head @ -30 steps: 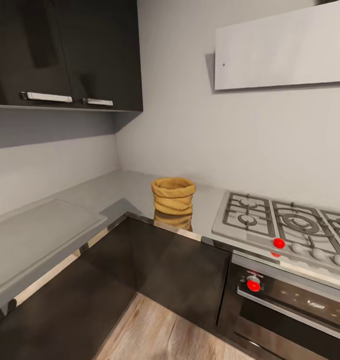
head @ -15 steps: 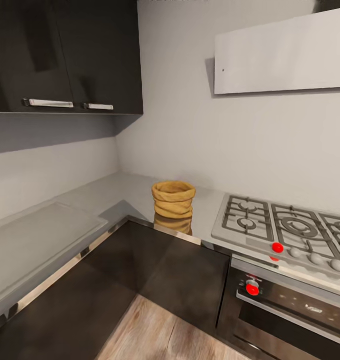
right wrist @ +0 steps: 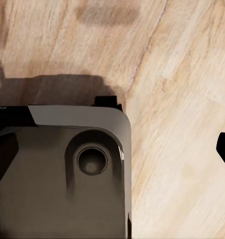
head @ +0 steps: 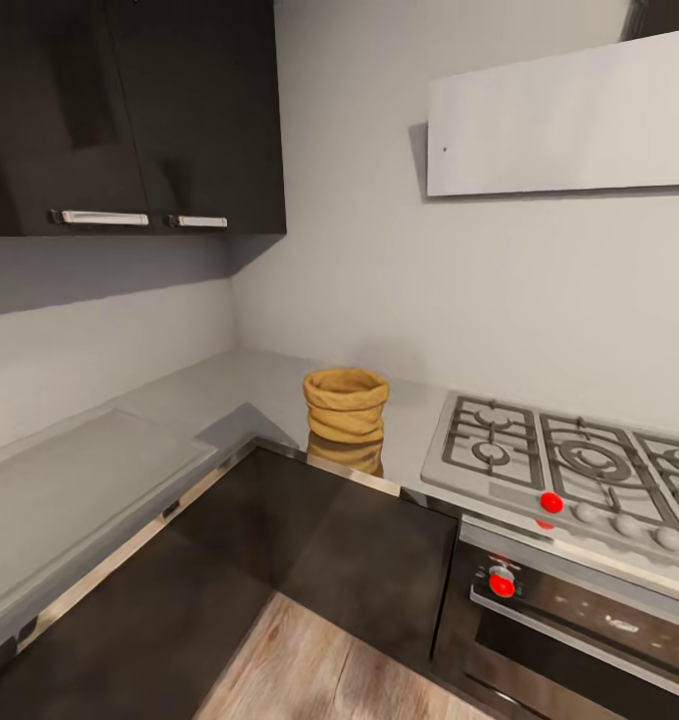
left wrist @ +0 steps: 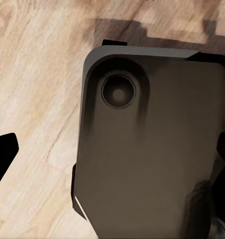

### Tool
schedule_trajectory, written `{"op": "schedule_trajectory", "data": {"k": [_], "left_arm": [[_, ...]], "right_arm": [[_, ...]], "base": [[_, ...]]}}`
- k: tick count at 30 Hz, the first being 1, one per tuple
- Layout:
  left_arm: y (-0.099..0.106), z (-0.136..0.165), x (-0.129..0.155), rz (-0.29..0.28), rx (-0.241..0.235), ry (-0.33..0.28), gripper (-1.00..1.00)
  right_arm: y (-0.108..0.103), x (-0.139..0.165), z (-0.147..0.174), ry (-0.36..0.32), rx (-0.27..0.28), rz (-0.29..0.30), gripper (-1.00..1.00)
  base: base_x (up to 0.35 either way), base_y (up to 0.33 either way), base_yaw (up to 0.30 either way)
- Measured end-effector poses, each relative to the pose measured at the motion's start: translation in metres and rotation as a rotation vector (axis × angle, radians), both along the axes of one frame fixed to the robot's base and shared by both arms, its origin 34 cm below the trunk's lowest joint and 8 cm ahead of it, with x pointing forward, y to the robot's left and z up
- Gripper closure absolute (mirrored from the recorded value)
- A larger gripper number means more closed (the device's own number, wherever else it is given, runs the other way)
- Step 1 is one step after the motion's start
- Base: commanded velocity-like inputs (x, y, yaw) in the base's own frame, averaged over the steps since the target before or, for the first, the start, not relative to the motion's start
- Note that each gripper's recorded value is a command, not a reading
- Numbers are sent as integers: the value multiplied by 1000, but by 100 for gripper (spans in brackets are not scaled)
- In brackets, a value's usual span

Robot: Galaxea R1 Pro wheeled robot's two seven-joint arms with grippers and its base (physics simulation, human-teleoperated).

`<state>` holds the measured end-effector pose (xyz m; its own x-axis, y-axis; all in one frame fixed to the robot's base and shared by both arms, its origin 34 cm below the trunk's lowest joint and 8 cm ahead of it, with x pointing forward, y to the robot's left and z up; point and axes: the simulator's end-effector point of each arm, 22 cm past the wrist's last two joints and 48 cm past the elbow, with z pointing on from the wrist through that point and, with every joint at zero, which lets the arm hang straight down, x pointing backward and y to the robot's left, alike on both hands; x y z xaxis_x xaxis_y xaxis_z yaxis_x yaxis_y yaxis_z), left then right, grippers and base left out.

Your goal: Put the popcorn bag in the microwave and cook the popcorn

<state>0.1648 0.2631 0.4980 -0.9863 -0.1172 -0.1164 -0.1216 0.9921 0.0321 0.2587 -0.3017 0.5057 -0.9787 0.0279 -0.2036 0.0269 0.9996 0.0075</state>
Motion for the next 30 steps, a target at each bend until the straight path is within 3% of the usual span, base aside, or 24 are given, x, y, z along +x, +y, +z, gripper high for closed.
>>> {"op": "schedule_trajectory", "data": {"k": [10, 30], "left_arm": [[0, 14, -2, 1, 0, 2, -100], [3, 14, -12, -1, 3, 30, -100]], "right_arm": [[1, -1, 14, 2, 1, -4, -100], [1, -12, 11, 28, 1, 2, -100]], "base": [[0, 0, 0], [0, 0, 0]]}}
